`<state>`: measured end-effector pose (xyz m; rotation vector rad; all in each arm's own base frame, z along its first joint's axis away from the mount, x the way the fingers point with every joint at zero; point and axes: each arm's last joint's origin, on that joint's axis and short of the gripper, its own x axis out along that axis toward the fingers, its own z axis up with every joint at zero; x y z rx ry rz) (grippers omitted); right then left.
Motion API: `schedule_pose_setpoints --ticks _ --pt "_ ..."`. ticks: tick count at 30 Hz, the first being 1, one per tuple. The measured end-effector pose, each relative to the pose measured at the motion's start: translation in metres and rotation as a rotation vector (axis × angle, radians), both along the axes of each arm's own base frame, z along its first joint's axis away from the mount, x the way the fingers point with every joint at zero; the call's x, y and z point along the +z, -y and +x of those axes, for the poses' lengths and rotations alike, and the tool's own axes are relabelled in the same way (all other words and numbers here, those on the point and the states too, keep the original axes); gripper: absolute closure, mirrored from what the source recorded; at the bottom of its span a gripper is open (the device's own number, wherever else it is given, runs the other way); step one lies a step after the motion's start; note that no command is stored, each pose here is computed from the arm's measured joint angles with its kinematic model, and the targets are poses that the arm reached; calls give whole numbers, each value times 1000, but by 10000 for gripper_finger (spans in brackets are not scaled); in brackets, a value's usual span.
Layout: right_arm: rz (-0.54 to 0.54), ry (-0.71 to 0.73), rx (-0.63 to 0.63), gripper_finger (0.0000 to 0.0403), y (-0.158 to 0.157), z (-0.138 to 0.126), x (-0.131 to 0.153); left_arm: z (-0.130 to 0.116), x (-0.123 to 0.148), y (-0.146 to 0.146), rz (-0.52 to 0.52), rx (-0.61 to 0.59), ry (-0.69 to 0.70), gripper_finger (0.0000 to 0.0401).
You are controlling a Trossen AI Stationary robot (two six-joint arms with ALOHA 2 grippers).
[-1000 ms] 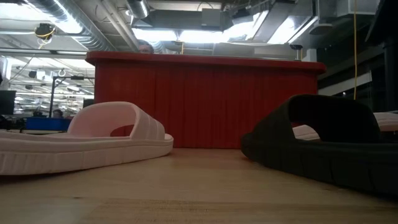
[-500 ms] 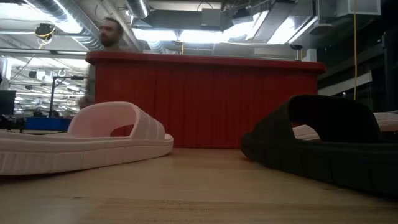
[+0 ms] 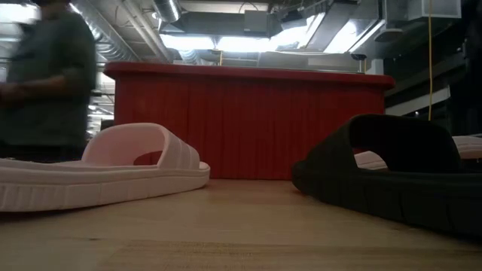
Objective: Pick and place slides into bin
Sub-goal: Put the black slipper into the red bin
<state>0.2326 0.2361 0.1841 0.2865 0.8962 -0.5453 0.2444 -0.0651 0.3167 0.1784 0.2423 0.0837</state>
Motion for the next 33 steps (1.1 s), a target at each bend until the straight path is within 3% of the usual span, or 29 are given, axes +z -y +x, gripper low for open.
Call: schedule_pose_setpoints --ticks 6,14,21,33 --pt "-50 -39 86 325 4 5 0 0 0 0 -2 1 1 396" --pt "-100 -90 85 266 9 2 -1 0 0 0 -16 4 1 399" --pt "-76 -138 127 261 10 0 -8 0 0 0 -17 3 1 397" --pt "-97 -88 117 270 24 9 -26 0 0 0 -17 4 0 399"
